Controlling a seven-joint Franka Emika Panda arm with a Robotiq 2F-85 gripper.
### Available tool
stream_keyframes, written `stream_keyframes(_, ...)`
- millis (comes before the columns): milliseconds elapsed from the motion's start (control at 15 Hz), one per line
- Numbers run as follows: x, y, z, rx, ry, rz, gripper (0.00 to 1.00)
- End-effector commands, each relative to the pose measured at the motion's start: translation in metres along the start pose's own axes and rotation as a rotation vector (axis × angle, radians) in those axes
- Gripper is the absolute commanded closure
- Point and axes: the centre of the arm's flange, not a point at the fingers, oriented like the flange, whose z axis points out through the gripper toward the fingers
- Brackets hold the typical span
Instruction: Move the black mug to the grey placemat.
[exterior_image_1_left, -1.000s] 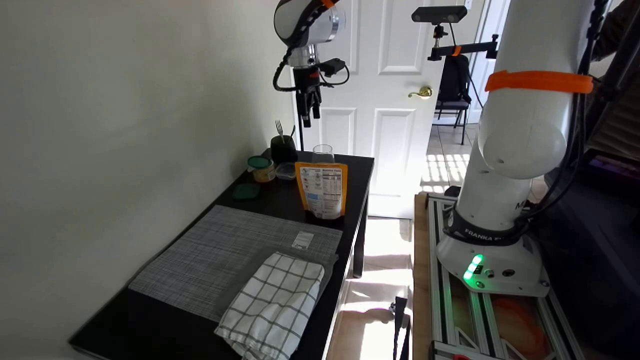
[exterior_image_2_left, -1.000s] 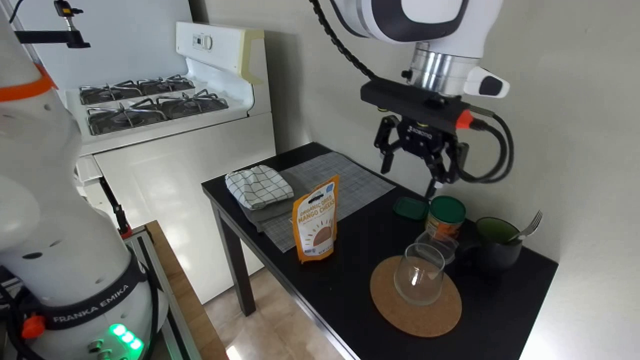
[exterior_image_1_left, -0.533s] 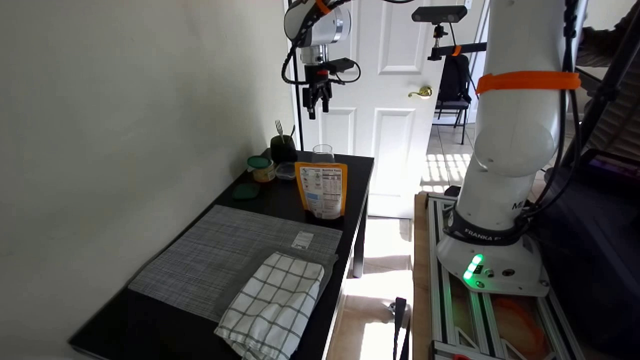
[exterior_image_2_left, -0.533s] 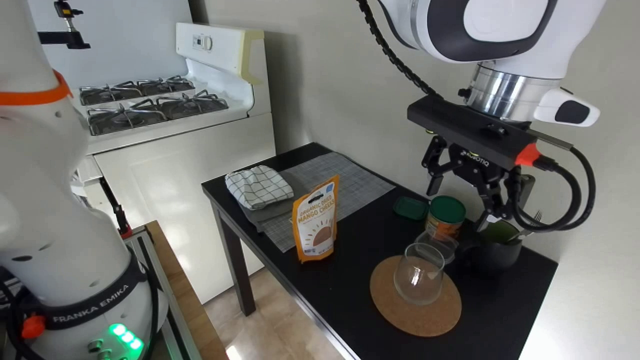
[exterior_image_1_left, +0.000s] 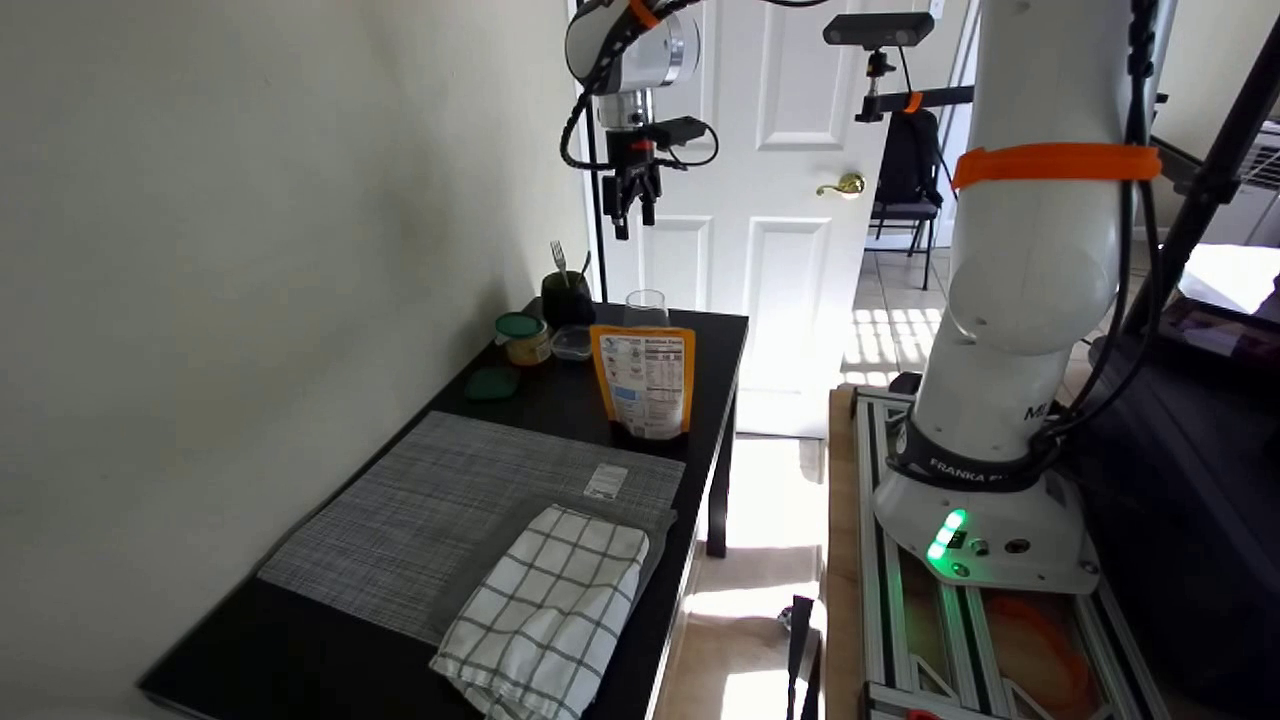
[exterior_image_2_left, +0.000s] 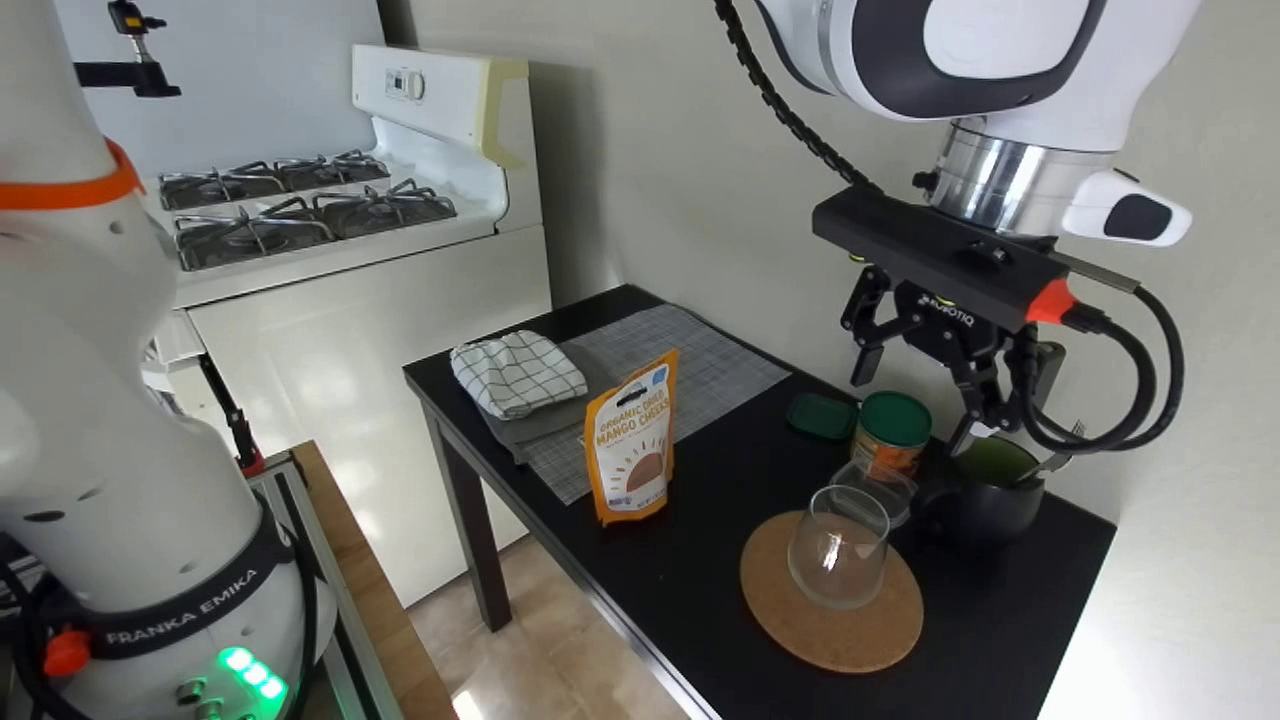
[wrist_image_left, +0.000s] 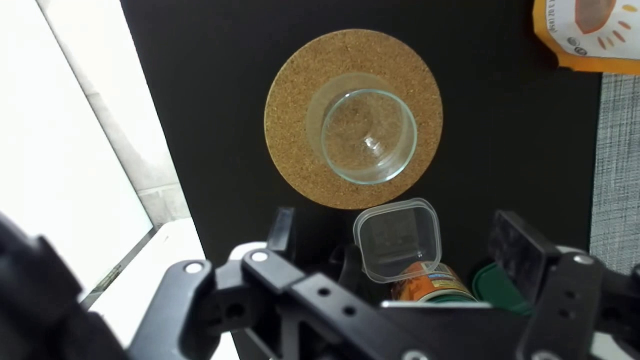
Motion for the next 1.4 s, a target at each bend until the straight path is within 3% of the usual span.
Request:
stream_keyframes(0, 0.007, 0.003, 0.007, 0.008, 0.041, 0.005, 0.0)
stream_keyframes(400, 0.046, 0.015, 0.043, 0.004, 0.185, 0.18, 0.0)
stream_keyframes(733, 0.073, 0.013, 0.076, -0.015, 0.2, 0.195, 0.0)
stream_keyframes(1333, 0.105, 0.017, 0.118, 0.034, 0.192, 0.183, 0.0)
